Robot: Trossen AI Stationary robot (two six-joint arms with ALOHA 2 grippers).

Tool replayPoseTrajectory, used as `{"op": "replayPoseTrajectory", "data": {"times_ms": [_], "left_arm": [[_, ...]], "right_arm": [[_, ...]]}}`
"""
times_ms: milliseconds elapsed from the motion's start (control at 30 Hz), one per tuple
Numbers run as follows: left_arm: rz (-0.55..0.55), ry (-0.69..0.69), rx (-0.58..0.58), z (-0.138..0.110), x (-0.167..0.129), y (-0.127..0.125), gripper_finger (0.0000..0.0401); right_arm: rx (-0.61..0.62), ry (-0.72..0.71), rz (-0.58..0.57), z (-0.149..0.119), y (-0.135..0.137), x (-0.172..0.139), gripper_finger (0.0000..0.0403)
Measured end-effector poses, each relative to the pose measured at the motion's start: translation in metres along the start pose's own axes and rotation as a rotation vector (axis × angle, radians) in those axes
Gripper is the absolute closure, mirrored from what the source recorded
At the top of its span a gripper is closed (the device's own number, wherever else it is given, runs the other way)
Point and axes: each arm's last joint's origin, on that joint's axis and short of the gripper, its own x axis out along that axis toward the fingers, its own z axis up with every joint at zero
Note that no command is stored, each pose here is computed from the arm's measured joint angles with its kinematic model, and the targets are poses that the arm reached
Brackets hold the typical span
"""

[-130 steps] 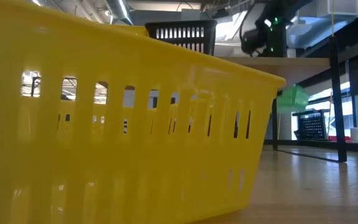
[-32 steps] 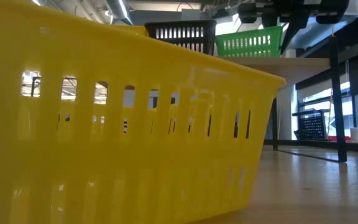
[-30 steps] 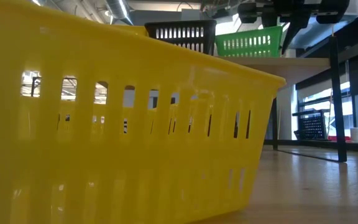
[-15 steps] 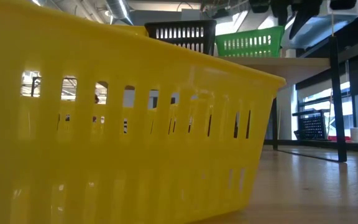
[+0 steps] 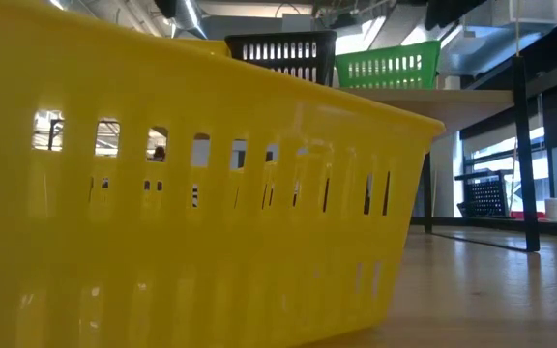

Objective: Stack baskets on shelf by color
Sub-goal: Stack the top yellow bin on the other yellow bin on the shelf

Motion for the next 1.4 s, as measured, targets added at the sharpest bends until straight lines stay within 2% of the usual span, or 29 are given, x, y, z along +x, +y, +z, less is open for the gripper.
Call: {"op": "replayPoseTrajectory", "data": {"times_ms": [300,467,767,900,1100,1300,1400], "left_arm": [[0.066,0.181,-0.051,0.019,0.043,0.034,0.0374],[0.16,0.235,0.016,0.024,0.066,0.058,0.0374],[0.304,0.327,0.006,0.019,0.104,0.086,0.0399],[0.356,0.347,0.044,0.017,0.114,0.096,0.0391],[0.351,0.363,0.036,0.014,0.133,0.104,0.036],[0.224,0.457,-0.061,0.006,0.154,0.117,0.0348],[0.198,0.487,-0.092,-0.003,0.17,0.123,0.0348]], "right_arm": [[0.164,-0.128,-0.083,0.002,-0.002,-0.016,0.0327],[0.208,-0.181,-0.112,0.003,-0.003,-0.022,0.0327],[0.214,-0.237,-0.145,0.007,-0.006,-0.025,0.0327],[0.213,-0.267,-0.163,0.009,-0.008,-0.026,0.0327],[0.213,-0.317,-0.195,0.014,-0.011,-0.028,0.0327],[0.216,-0.335,-0.204,0.015,-0.012,-0.029,0.0327],[0.249,-0.344,-0.202,0.015,-0.012,-0.029,0.0327]]}}
